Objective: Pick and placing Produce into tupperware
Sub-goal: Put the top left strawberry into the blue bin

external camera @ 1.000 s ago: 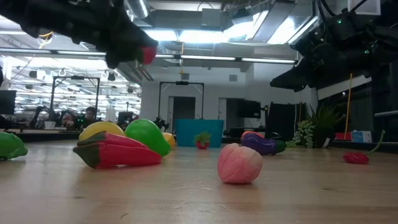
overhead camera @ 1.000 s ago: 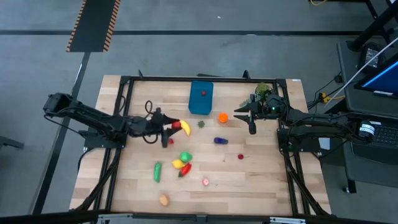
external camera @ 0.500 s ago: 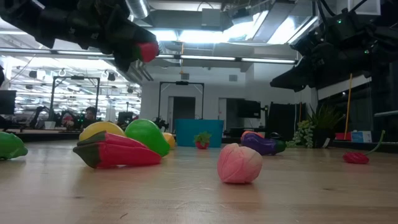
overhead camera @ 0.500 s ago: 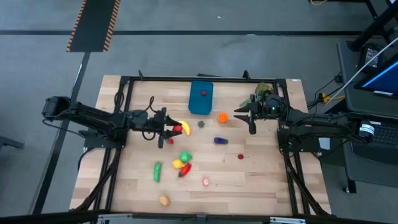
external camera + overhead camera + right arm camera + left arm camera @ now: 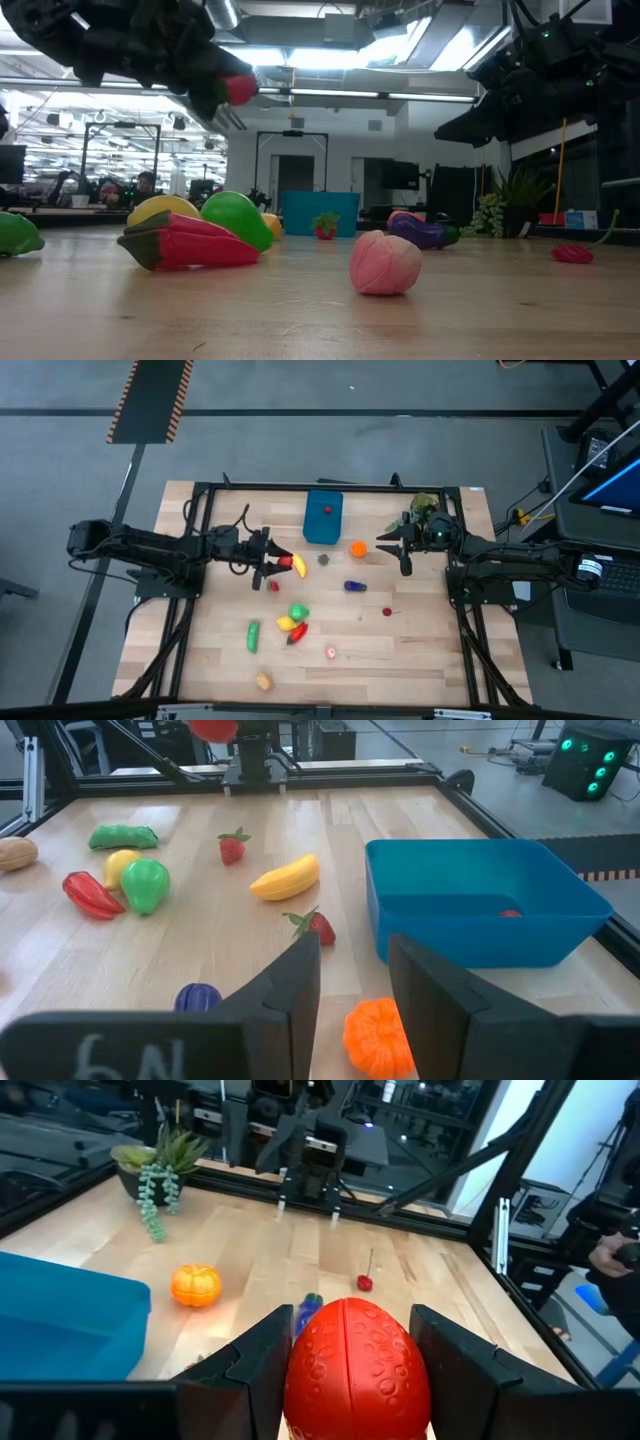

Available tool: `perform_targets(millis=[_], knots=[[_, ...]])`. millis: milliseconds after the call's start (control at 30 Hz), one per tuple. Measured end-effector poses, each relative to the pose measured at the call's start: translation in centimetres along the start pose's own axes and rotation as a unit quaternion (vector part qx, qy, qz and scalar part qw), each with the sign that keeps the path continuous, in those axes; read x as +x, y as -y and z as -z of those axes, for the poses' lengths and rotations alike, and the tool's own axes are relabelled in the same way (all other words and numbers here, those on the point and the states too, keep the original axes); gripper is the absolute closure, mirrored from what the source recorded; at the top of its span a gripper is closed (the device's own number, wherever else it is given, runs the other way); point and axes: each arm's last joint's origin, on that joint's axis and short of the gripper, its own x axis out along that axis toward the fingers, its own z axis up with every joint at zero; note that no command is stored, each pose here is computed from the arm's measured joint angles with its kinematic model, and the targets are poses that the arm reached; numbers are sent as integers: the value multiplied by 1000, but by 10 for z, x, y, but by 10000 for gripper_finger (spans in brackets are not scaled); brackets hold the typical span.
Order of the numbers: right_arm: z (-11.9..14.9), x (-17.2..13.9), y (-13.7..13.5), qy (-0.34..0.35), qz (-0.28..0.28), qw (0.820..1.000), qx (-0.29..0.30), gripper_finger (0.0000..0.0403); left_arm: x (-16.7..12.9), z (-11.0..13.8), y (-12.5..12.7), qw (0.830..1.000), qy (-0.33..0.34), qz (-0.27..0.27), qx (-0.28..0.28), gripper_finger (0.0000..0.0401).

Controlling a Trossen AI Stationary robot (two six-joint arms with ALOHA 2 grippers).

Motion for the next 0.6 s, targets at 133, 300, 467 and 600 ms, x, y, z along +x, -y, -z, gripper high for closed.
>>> perform_targets(millis=[133, 300, 467, 600], knots=[[0, 0, 0, 0, 0, 1000, -6, 280, -1, -1, -7, 1000, 2, -6, 1, 226], [0, 0, 0, 0, 0, 1000, -22, 280, -3, -3, -13, 999, 4, -20, 26, 226], [0, 0, 0, 0, 0, 1000, -26, 280, -5, -4, -22, 999, 8, -42, 30, 225], [0, 0, 0, 0, 0, 1000, -26, 280, -7, -6, -30, 998, 12, -59, 26, 225]])
